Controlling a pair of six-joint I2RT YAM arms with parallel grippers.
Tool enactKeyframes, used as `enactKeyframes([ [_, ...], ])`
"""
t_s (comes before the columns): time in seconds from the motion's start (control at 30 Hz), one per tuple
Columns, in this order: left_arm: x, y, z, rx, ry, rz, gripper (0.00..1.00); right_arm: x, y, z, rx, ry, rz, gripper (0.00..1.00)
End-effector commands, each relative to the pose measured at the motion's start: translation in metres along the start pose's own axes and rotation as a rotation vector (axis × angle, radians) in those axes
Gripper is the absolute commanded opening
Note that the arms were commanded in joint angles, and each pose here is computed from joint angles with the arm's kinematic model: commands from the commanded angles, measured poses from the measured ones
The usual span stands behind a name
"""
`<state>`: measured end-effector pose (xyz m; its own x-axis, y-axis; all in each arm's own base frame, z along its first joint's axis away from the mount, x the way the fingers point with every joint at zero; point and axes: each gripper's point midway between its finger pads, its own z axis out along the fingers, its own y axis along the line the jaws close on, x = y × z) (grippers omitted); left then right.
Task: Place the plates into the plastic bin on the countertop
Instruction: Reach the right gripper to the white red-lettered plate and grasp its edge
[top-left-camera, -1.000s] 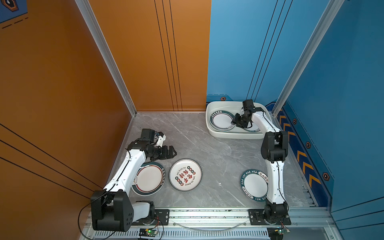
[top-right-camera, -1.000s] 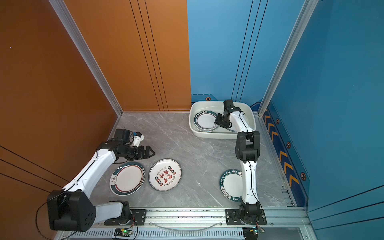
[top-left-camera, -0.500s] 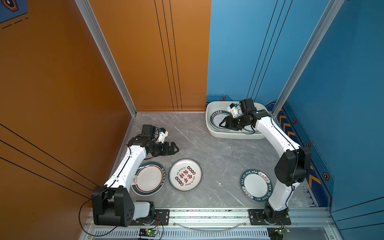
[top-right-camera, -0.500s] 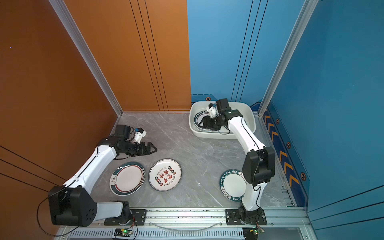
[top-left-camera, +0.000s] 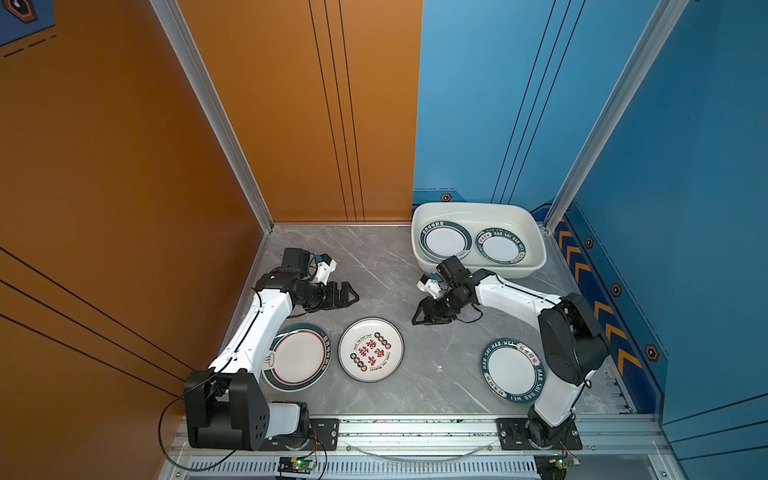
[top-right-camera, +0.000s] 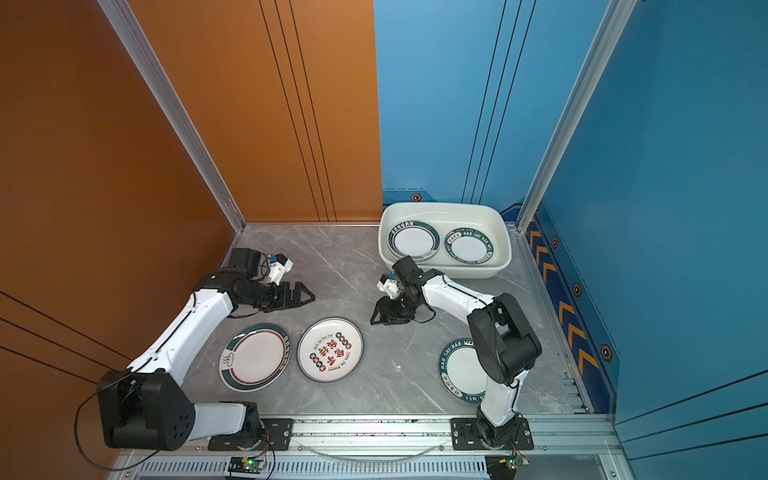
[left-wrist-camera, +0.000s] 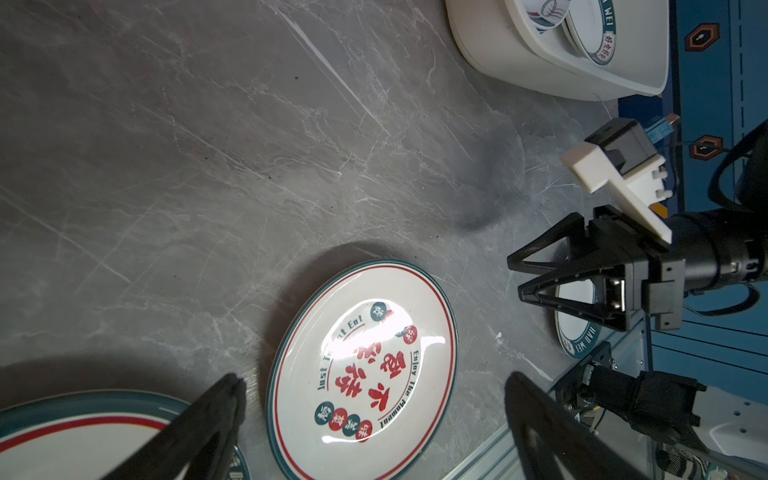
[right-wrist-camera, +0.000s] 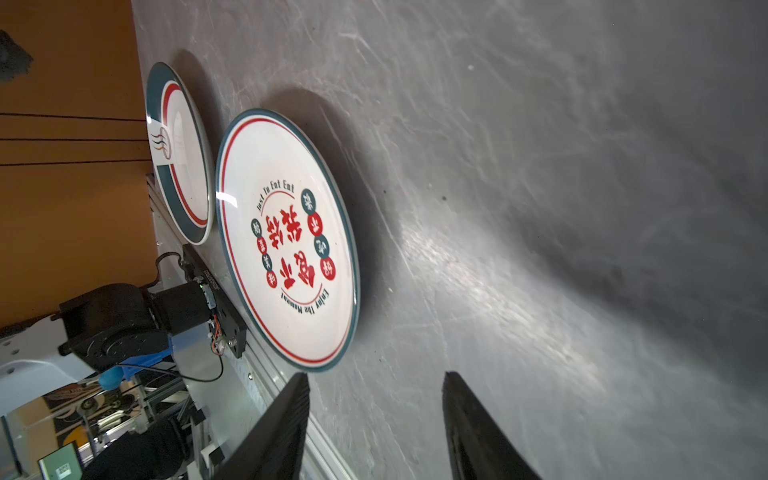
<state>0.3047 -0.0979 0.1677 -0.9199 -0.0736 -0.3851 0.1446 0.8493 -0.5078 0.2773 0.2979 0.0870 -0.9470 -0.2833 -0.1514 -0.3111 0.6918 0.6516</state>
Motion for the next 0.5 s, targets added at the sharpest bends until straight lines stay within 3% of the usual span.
enactKeyframes([
  [0.0, -0.002, -0.004, -0.002, 0.026, -0.003, -0.005, 1.00, -0.009, 0.007, 0.020, -0.034, -0.020, -0.008, 0.54],
  [0.47, 0.001, -0.001, 0.001, 0.022, 0.008, -0.005, 1.00, 0.006, 0.020, 0.072, -0.069, 0.078, -0.021, 0.50],
])
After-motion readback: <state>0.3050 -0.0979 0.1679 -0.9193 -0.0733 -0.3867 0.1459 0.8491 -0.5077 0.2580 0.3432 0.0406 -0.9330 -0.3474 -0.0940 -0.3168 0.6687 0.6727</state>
